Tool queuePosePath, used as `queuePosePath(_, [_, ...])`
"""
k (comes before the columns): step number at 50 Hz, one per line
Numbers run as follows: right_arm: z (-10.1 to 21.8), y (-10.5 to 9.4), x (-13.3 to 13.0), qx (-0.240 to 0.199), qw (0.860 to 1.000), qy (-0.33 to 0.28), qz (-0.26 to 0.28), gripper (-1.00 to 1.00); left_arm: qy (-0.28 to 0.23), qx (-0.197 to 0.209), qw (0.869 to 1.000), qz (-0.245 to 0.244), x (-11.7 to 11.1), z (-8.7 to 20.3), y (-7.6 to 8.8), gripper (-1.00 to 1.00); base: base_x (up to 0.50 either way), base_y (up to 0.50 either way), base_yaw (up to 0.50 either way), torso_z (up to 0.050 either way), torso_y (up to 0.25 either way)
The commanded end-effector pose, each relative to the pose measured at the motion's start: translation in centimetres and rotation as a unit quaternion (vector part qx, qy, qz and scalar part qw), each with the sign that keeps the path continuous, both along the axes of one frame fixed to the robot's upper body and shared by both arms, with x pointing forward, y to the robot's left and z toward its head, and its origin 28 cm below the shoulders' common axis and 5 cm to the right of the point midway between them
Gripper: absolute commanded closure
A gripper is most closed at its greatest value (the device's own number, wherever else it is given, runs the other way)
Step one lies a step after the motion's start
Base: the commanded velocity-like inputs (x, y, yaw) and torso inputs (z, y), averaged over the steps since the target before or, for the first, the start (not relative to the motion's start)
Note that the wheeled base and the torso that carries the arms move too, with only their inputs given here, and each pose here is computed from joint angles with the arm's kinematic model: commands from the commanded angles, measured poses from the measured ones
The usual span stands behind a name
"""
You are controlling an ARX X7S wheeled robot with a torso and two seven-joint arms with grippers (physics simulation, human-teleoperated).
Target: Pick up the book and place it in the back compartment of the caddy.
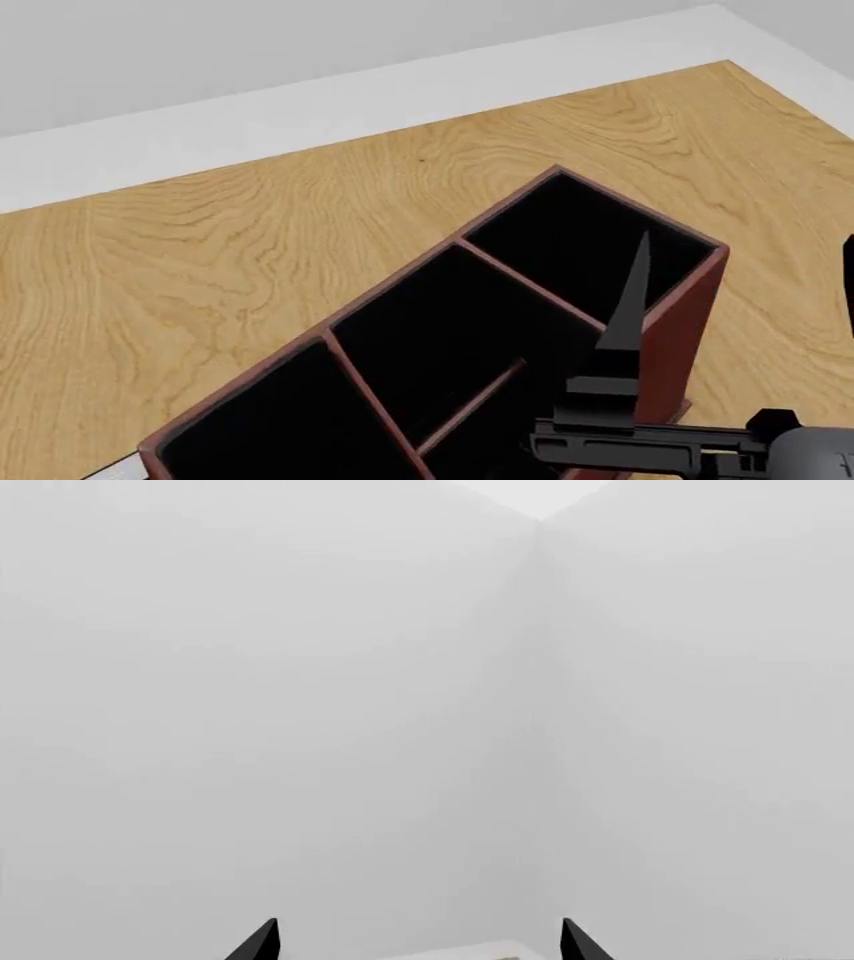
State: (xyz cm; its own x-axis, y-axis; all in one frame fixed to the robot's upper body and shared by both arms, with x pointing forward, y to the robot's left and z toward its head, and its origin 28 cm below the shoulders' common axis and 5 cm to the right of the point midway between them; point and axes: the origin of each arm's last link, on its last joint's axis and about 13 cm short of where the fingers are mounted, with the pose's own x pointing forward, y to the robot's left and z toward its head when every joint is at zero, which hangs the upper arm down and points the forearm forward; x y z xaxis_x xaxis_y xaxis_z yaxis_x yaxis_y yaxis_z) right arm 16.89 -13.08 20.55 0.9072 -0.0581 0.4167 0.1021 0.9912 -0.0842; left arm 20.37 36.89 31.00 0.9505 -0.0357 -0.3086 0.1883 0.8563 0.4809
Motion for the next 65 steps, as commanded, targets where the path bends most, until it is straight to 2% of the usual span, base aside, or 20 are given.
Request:
queuePosePath(1, [0.0, -0.1, -0.1, 0.004, 1.0, -0.001, 0.001, -1.0, 0.071, 0.026, 0.996, -0.039, -0.9, -1.1, 0.1, -1.0, 0.0, 0.0, 0.0, 0.0, 0.0])
queuePosePath(16, [0.0, 0.0, 0.0, 0.004, 1.0, -0.003, 0.001, -1.0, 0.122, 0.045, 0.989, -0.072, -1.7, -2.6, -0.1, -1.0, 0.0, 0.0, 0.0, 0.0, 0.0])
queuePosePath(26, [-0.1, 0.0, 0.1, 0.004, 1.0, -0.002, 0.003, -1.0, 0.127, 0.052, 0.987, -0.081, -1.7, -2.7, -0.3, -1.0, 0.0, 0.0, 0.0, 0.0, 0.0])
queuePosePath(46, [-0.3, 0.0, 0.3, 0.005, 1.0, 0.002, 0.004, -1.0, 0.129, 0.046, 0.986, -0.098, 1.4, -4.6, -1.6, -1.0, 0.0, 0.0, 0.0, 0.0, 0.0])
queuePosePath(65, [-0.3, 0.1, 0.3, 0.003, 1.0, 0.004, 0.007, -1.0, 0.152, 0.036, 0.982, -0.109, 2.2, -7.2, -2.0, -1.0, 0.0, 0.0, 0.0, 0.0, 0.0])
